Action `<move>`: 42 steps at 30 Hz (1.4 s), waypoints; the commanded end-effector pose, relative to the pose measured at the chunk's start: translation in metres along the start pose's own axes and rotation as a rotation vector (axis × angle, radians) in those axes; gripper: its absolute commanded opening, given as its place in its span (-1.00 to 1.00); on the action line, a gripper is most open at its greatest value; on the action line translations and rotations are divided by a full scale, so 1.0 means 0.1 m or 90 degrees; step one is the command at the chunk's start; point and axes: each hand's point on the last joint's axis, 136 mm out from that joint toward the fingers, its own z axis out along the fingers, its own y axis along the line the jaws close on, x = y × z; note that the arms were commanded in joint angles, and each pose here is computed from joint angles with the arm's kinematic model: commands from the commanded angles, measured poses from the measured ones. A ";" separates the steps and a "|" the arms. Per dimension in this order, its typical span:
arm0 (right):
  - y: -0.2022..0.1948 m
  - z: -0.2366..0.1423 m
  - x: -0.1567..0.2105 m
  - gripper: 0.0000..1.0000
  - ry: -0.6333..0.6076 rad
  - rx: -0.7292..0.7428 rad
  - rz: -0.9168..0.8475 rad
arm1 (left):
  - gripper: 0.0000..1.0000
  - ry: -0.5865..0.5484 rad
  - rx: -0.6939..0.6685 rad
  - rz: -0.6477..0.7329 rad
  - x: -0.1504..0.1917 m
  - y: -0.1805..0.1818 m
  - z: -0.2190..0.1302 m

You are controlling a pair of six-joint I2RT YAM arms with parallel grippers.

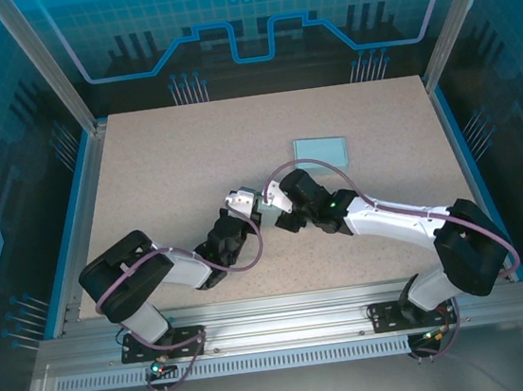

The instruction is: Fold the paper box

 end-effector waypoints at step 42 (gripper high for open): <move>0.22 0.33 0.18 -0.40 0.055 0.016 -0.012 | 0.10 0.218 0.045 -0.415 -0.46 0.51 -0.26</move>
